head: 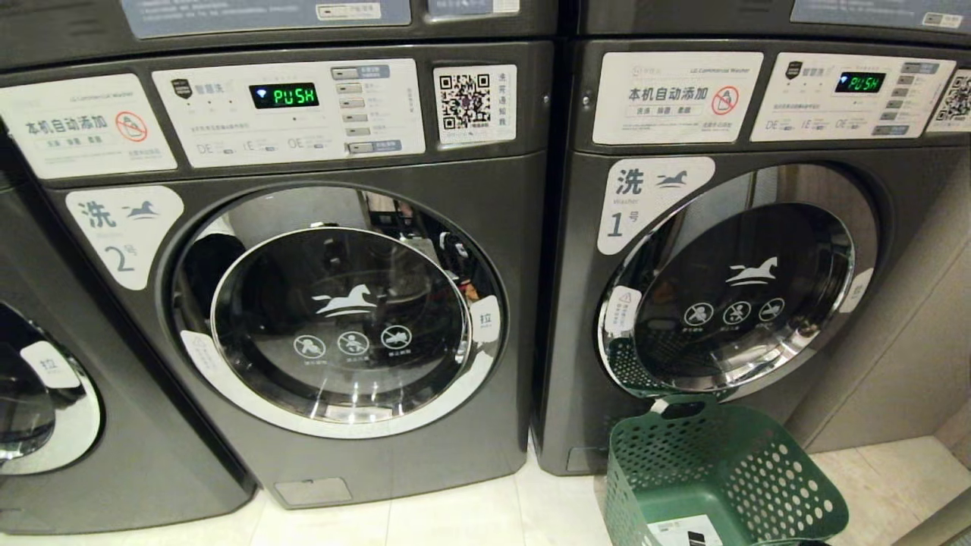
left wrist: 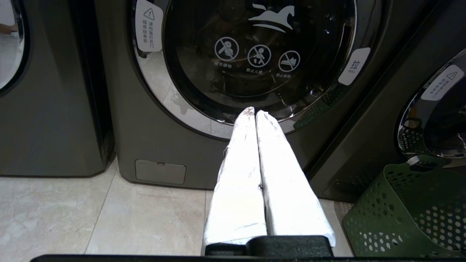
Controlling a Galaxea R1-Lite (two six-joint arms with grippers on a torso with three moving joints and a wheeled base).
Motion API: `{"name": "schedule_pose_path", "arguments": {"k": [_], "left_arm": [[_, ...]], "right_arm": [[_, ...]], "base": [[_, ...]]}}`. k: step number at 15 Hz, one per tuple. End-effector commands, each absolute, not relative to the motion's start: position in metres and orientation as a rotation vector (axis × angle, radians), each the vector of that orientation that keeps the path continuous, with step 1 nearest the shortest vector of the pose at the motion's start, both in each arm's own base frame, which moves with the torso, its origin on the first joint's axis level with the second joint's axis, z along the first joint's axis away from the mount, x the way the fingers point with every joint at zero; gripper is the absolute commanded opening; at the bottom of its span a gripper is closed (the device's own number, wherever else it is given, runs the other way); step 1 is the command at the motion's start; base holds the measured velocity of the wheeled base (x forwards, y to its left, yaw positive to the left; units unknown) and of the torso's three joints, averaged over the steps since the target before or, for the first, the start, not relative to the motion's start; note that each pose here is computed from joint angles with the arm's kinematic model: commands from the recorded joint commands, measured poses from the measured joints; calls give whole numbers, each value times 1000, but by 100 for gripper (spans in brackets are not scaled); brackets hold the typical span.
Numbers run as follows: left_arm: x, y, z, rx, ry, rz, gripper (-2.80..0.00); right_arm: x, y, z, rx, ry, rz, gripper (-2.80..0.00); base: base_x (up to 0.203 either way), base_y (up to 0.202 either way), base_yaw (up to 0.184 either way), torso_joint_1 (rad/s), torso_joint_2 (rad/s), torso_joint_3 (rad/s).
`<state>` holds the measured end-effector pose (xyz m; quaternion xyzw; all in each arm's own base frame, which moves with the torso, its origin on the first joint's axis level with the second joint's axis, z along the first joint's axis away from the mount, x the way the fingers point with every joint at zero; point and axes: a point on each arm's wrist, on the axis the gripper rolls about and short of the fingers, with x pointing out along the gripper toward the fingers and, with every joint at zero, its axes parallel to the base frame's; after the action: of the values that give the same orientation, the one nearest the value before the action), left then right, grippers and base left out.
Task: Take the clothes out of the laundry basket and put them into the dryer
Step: Put the clothes in the dryer
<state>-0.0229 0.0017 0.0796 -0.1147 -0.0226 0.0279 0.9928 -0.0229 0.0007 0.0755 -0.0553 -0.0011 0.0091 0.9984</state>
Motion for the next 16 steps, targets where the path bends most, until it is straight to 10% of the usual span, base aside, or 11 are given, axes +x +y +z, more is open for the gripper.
{"name": "schedule_pose_path", "arguments": {"k": [1, 16], "left_arm": [[-21, 2, 71, -229, -15, 60, -280], [-21, 2, 71, -229, -16, 60, -280]], "right_arm": [[-22, 1, 74, -107, 5, 19, -280], [-22, 1, 74, -118, 2, 17, -280]], "base": [[0, 0, 0, 3, -2, 115], [0, 0, 0, 9, -84, -64]]}}
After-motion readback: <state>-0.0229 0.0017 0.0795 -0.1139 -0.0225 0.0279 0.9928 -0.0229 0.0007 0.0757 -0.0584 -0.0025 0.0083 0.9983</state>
